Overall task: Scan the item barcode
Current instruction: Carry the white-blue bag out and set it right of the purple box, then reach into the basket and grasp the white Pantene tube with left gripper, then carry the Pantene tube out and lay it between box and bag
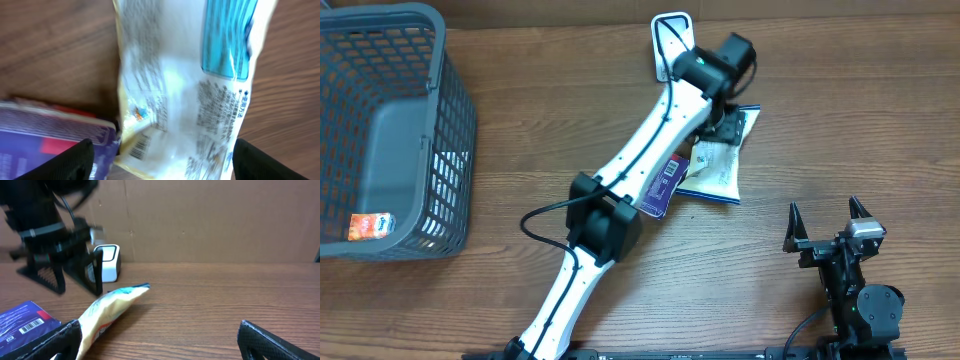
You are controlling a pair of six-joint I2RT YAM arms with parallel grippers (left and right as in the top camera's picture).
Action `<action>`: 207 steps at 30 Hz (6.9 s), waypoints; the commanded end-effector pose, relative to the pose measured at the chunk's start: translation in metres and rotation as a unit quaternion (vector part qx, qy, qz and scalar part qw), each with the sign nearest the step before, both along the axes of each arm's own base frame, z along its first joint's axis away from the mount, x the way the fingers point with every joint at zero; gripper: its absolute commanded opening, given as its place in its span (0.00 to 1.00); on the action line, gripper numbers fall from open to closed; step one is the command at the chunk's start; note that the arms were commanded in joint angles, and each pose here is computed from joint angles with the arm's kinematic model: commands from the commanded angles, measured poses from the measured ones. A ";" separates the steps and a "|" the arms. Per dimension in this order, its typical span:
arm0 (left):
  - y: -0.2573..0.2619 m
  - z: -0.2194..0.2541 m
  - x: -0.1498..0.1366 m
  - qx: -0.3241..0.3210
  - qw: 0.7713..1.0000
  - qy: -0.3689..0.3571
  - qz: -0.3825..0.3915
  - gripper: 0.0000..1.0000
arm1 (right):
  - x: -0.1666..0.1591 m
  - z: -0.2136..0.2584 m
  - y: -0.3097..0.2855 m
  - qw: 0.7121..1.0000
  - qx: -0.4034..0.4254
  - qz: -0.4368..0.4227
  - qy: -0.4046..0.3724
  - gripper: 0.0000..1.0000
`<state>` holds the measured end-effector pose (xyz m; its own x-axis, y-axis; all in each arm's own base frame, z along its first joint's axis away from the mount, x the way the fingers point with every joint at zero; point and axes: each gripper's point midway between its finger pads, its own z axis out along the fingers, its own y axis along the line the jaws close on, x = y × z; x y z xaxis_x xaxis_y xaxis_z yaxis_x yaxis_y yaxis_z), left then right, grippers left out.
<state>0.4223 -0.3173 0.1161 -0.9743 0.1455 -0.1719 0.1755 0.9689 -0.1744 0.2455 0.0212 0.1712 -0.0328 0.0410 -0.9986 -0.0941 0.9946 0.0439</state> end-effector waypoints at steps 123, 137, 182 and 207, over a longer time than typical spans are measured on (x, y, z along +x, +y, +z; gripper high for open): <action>0.286 0.294 -0.024 -0.186 0.939 -0.253 0.140 0.04 | 0.000 -0.002 -0.003 1.000 -0.004 -0.008 -0.003 1.00; 0.050 0.071 -0.039 -0.175 0.984 0.029 -0.021 0.04 | 0.000 -0.001 -0.003 1.000 -0.004 -0.008 -0.003 1.00; 0.328 0.297 0.014 -0.113 0.921 -0.301 0.220 0.91 | 0.000 -0.001 -0.003 1.000 -0.004 -0.008 -0.003 1.00; 0.611 0.145 -0.105 0.168 0.738 -0.053 0.652 1.00 | 0.000 -0.001 -0.003 1.000 -0.004 -0.008 -0.003 1.00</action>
<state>0.3317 0.2769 0.2749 -0.3898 -0.8253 -0.4086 -0.9034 0.4288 -0.0043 0.2455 0.0212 0.1712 -0.0327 0.0407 -0.9986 -0.0941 0.9946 0.0436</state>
